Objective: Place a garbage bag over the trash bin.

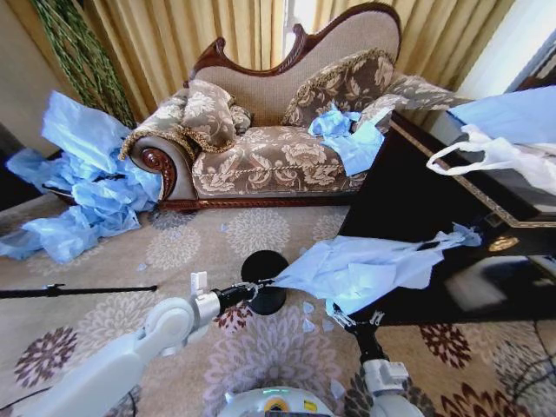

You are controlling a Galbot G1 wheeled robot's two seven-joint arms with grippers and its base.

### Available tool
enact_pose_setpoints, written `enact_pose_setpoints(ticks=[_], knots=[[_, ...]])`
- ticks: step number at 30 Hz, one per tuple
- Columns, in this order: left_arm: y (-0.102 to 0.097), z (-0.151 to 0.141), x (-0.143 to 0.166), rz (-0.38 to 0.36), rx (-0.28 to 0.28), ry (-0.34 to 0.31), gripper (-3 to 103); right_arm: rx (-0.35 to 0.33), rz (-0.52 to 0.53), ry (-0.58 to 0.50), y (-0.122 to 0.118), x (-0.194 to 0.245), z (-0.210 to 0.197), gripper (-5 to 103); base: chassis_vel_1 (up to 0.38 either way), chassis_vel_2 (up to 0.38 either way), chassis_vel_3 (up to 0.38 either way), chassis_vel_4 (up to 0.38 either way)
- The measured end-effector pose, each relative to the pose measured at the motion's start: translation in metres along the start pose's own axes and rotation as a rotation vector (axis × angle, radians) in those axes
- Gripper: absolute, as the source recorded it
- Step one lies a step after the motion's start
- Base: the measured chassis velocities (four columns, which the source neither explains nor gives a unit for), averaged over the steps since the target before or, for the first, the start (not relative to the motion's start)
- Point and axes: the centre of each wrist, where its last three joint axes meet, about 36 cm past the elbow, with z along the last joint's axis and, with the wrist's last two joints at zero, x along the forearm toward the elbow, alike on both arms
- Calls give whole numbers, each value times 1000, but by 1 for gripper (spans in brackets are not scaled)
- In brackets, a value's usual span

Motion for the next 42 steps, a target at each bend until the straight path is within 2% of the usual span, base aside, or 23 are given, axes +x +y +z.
enact_pose_setpoints(ticks=[9, 14, 20, 32, 36, 38, 42], knots=[[2, -21, 13, -20, -17, -48, 0, 7, -4, -3, -9, -1, 2, 100, 0, 0, 0, 0], [-10, -44, 18, -32, -13, -127, 0, -5, -37, 5, -11, 12, 6, 100, 0, 0, 0, 0], [-20, -56, 27, -31, -28, -173, 0, -30, -76, 11, -2, 25, 10, 100, 0, 0, 0, 0], [0, -54, 46, -97, -11, -176, 0, -35, -74, 18, 2, 30, 21, 100, 0, 0, 0, 0], [0, -64, 53, -96, -22, -207, 0, -33, -81, 16, 6, 30, 21, 100, 0, 0, 0, 0], [-4, -78, 58, -73, -54, -245, 0, -33, -87, 14, 8, 30, 21, 100, 0, 0, 0, 0], [-10, -92, 62, -42, -98, -278, 0, -32, -93, 6, 9, 30, 18, 100, 0, 0, 0, 0]])
